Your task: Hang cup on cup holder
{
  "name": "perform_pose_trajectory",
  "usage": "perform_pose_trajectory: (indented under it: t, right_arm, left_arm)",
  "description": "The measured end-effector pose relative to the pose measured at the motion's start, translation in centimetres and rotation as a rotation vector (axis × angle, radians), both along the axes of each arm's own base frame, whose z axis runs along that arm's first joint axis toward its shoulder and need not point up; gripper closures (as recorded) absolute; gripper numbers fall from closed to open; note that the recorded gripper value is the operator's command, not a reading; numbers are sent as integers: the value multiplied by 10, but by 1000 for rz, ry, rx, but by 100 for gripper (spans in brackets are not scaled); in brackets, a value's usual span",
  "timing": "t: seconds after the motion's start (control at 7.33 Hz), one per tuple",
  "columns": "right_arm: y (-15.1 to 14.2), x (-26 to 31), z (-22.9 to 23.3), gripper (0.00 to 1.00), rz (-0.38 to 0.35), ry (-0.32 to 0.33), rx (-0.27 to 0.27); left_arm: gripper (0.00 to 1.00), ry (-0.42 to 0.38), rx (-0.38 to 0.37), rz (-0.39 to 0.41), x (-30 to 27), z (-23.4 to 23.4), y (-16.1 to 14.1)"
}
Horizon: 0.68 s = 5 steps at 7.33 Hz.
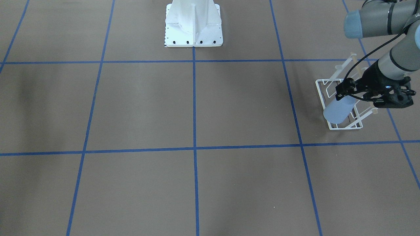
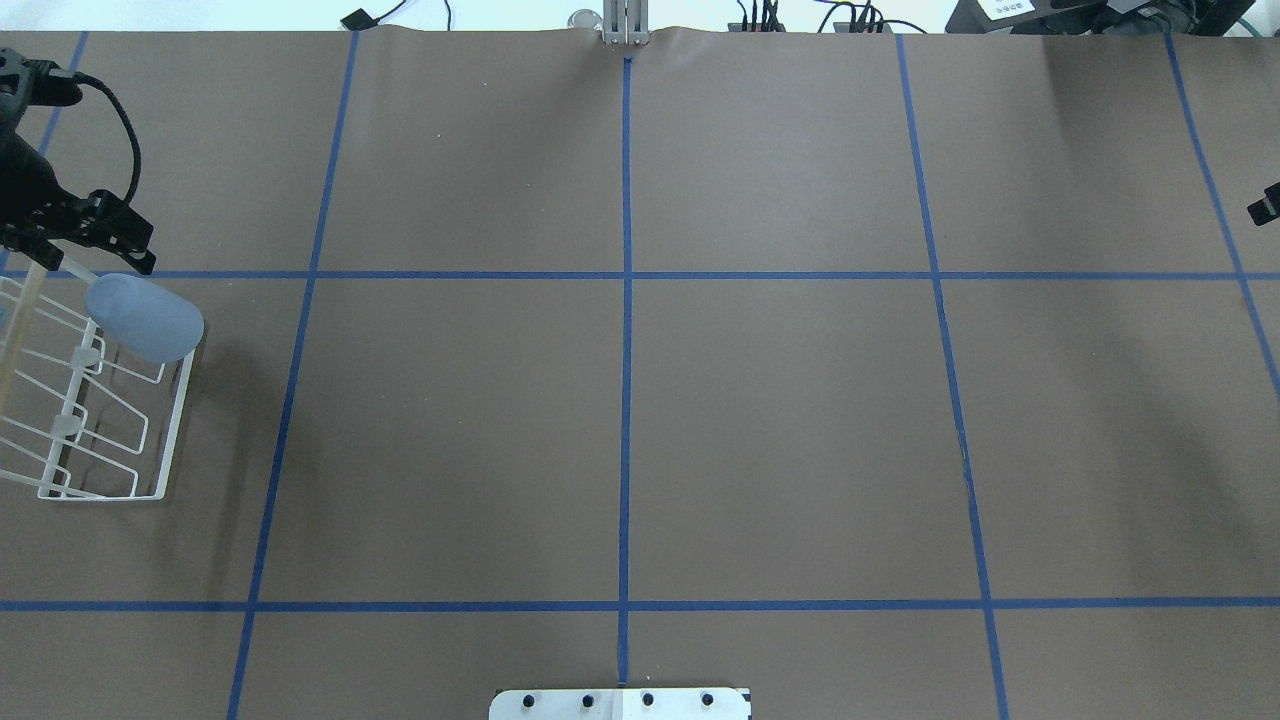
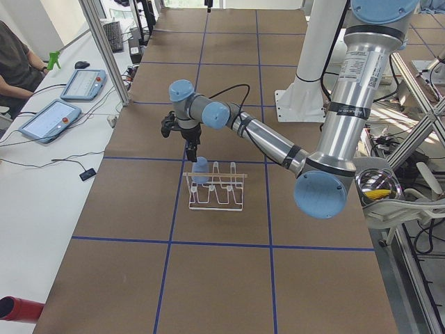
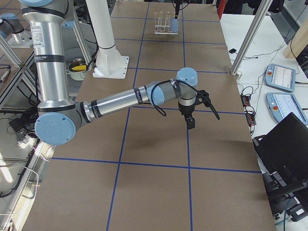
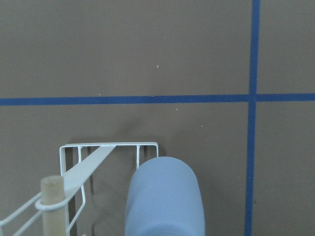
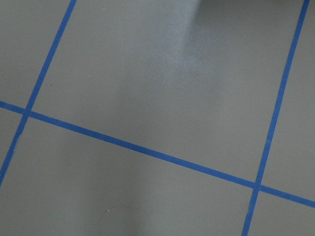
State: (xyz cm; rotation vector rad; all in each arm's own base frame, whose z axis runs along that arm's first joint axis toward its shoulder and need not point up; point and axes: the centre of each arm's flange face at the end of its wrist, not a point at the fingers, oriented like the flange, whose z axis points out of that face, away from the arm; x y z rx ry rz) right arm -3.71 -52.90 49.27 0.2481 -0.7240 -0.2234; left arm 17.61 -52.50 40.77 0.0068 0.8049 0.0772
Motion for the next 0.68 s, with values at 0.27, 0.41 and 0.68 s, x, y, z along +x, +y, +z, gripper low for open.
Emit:
perform_pose_trajectory:
  t: [0.27, 0.41, 0.68]
  right_arm:
    - [-1, 0, -16, 0, 5, 9, -55]
    - [1, 1, -23, 0, 7, 14, -77]
    - [10, 5, -24, 0, 11, 18, -96]
  left_arm:
    - [2, -2, 115, 31, -52, 5, 14]
    - [2, -17, 162, 48, -91, 26, 21]
    - [2, -48, 180, 67, -154, 81, 45]
